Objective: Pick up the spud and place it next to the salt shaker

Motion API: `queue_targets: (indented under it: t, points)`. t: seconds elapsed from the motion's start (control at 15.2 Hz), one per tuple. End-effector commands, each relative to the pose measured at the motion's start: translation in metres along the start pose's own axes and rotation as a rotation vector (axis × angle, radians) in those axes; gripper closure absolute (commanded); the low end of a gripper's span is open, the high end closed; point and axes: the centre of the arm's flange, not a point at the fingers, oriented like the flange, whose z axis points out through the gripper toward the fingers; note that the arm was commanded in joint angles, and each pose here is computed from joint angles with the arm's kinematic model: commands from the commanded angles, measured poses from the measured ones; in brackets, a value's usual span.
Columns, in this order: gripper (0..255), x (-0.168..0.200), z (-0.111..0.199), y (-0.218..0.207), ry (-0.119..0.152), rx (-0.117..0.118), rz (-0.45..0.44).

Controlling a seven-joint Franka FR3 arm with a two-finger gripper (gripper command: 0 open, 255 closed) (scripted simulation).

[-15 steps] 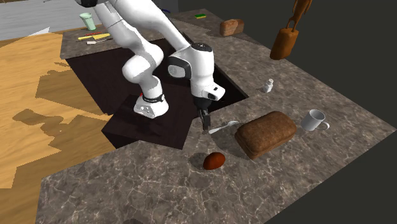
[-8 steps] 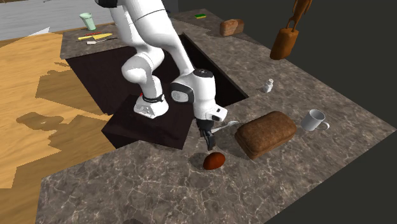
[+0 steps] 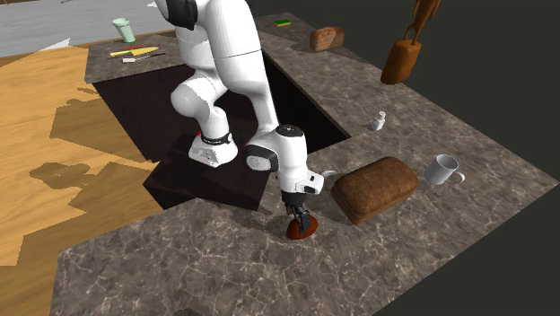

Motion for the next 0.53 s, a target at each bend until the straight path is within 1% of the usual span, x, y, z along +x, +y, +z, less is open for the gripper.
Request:
queue_targets:
  t: [0.0, 0.2, 0.46]
  points:
    - [0, 0.001, 0.012, 0.0, 0.001, -0.001, -0.001]
    - [0, 0.001, 0.026, 0.0, 0.001, -0.001, -0.001]
    - [0, 0.001, 0.026, 0.0, 0.001, -0.001, -0.001]
